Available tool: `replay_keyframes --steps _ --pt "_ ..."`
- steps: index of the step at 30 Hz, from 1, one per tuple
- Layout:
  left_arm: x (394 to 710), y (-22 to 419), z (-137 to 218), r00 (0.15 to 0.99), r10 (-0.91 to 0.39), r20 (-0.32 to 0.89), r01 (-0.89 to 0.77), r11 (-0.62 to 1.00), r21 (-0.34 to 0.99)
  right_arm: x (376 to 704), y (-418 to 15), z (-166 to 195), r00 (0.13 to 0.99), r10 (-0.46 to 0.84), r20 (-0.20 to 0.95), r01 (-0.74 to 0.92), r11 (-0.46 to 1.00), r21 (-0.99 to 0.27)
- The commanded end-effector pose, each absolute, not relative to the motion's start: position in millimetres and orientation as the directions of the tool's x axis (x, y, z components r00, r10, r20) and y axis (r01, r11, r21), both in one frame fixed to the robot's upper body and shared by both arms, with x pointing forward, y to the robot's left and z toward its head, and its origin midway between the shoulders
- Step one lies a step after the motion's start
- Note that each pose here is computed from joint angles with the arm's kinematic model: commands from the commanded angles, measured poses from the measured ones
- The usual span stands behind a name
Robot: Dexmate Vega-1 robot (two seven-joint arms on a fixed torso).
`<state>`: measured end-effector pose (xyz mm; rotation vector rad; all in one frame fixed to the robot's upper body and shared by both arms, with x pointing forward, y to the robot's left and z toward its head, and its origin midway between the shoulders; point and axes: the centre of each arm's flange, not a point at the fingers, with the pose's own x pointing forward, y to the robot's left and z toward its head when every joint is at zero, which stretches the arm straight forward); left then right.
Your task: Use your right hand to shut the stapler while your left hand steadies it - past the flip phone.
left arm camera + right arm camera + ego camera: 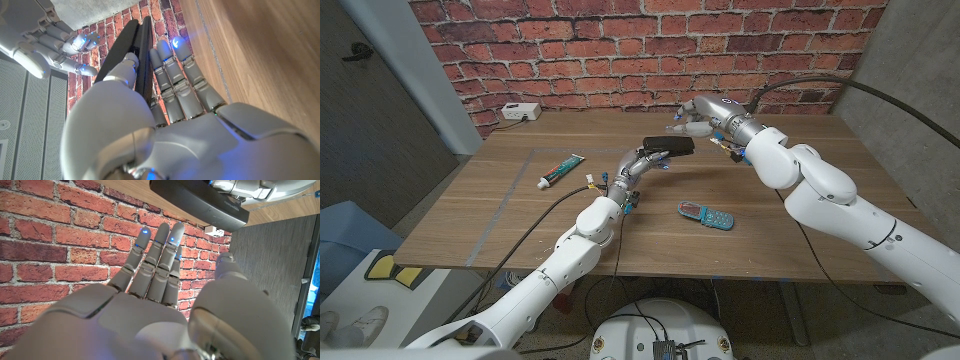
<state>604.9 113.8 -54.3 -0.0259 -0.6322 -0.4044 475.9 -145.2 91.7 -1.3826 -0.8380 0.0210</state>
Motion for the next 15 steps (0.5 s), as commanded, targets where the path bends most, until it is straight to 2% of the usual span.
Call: replay_keyframes --steps 1,15 --pt "604.5 113.2 -58.2 0.73 -0.368 0.575 0.389 0.917 0.092 473.6 -147.3 88.9 0.72 0.477 0.504 0.446 0.239 -0.863" --pt "600.6 114.9 -65.0 0.733 -0.355 0.58 0.409 0.912 0.042 474.2 -148.4 81.7 0.719 0.482 0.501 0.437 0.248 -0.865"
